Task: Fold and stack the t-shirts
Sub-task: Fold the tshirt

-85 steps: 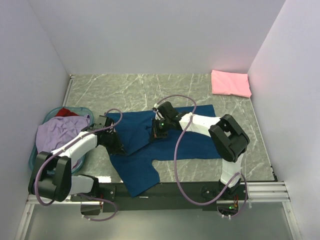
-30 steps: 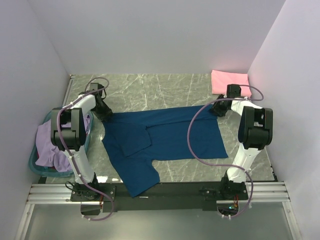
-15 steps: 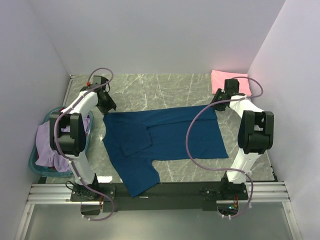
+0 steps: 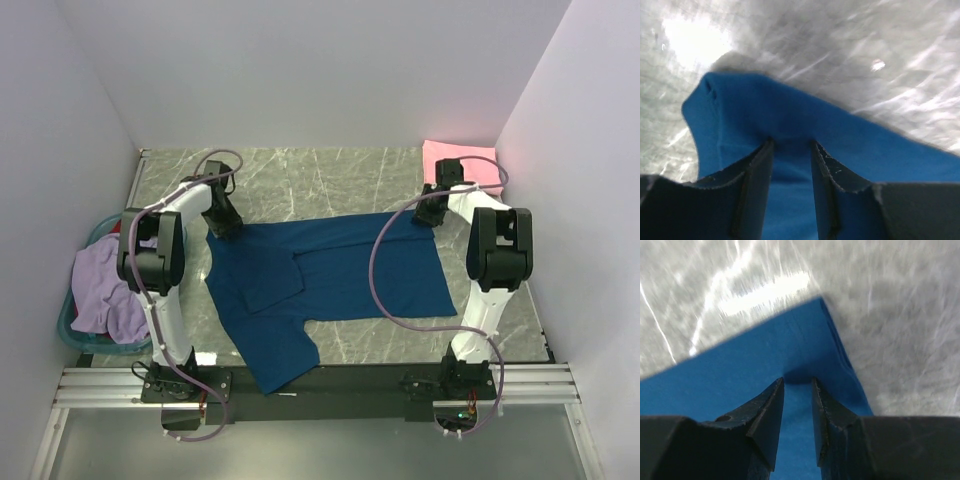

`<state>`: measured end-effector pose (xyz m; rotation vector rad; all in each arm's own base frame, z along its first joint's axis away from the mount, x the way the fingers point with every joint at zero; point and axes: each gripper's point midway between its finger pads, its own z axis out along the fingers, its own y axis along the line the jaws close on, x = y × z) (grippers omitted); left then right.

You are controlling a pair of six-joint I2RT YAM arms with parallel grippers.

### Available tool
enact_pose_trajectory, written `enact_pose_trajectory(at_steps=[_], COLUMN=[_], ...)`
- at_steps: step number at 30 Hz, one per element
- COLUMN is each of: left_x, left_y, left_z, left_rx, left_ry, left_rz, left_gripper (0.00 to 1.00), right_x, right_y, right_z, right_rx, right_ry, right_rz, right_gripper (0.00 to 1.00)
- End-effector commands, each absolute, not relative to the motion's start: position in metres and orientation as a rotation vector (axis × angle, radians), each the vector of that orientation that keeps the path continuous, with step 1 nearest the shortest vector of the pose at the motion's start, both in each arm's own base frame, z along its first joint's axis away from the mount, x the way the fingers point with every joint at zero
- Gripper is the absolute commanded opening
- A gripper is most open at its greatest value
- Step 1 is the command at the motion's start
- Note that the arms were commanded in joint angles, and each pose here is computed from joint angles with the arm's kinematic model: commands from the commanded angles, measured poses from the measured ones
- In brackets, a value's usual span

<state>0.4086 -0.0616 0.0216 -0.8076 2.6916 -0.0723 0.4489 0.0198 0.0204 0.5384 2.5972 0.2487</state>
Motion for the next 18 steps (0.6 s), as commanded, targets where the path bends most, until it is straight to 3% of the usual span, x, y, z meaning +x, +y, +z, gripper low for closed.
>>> enact_pose_trajectory(at_steps=[1, 18], left_x=[0.427, 0.495], left_y=[-0.060, -0.079], left_z=[0.022, -0.010], left_rx=[-0.787, -0.803], left_ry=[2.675, 2.694], left_rz=[-0.050, -0.138], left_gripper=[0.42, 0.44], right_x=[0.457, 0.530], right_y=[0.015, -0.002], right_z=[0.021, 0.023], right_rx=[0.539, 0.583], right_ry=[2.605, 2.605], right_rz=[0.201, 0.176], right_gripper=[0.36, 0.37])
